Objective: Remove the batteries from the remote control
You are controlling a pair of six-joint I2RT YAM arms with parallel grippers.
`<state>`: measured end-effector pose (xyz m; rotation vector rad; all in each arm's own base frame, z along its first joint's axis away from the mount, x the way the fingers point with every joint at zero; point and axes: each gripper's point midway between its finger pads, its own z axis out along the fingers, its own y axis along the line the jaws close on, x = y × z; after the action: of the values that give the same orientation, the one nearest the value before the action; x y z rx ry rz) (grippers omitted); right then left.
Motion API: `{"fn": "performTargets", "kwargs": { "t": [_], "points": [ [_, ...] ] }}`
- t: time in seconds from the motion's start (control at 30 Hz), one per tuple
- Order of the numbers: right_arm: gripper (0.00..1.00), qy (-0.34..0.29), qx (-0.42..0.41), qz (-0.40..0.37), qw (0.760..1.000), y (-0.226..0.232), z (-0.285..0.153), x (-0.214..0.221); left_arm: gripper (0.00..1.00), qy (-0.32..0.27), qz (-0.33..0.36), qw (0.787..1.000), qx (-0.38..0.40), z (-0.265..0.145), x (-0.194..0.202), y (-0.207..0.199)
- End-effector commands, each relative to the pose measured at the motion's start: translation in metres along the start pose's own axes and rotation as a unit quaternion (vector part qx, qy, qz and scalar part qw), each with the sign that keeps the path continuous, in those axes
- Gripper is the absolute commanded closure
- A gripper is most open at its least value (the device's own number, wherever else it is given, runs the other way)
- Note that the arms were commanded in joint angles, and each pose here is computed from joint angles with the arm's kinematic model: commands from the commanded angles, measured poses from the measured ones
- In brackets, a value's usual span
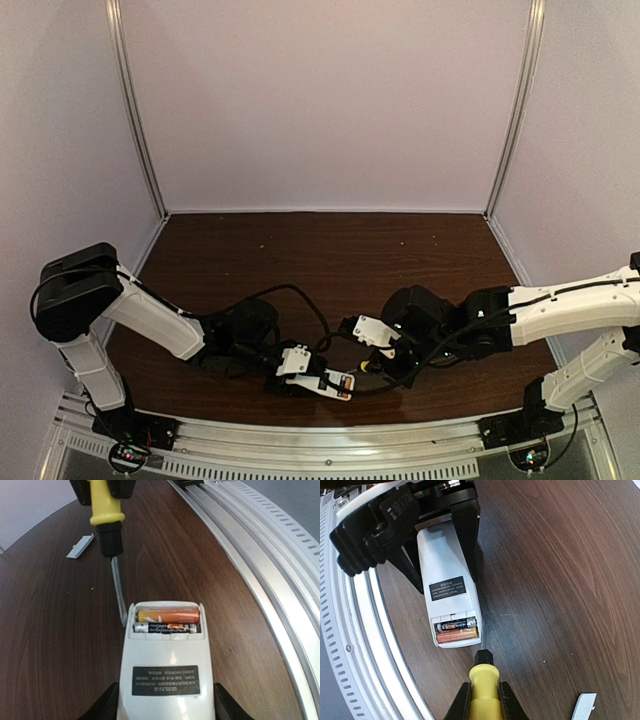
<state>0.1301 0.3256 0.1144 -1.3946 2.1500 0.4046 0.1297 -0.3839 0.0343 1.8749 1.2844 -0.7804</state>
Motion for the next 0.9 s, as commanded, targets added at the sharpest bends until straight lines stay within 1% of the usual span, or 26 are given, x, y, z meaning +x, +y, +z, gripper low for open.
{"fn": "performTargets", "kwargs": {
  "t": [0.0, 0.3, 0.53, 0.87],
  "points": [
    [1.0, -0.019, -0.004, -0.005, 1.0, 0.003, -0.008, -0.011, 1.0, -0.017, 0.013, 1.0, -0.004, 0.0, -0.01, 0.007],
    [1.0, -0.034, -0.001, -0.006, 0.999, 0.002, -0.019, -0.016, 1.0, -0.017, 0.013, 1.0, -0.001, 0.001, -0.01, 0.007],
    [1.0, -0.008, -0.003, -0.01, 1.0, 0.006, -0.007, -0.005, 1.0, -0.017, 0.012, 1.0, 0.001, 0.001, -0.01, 0.007],
    [1.0, 0.0, 0.003, -0.015, 1.0, 0.006, -0.002, -0.004, 1.0, -0.018, 0.013, 1.0, 0.005, 0.001, -0.011, 0.005]
  ]
}}
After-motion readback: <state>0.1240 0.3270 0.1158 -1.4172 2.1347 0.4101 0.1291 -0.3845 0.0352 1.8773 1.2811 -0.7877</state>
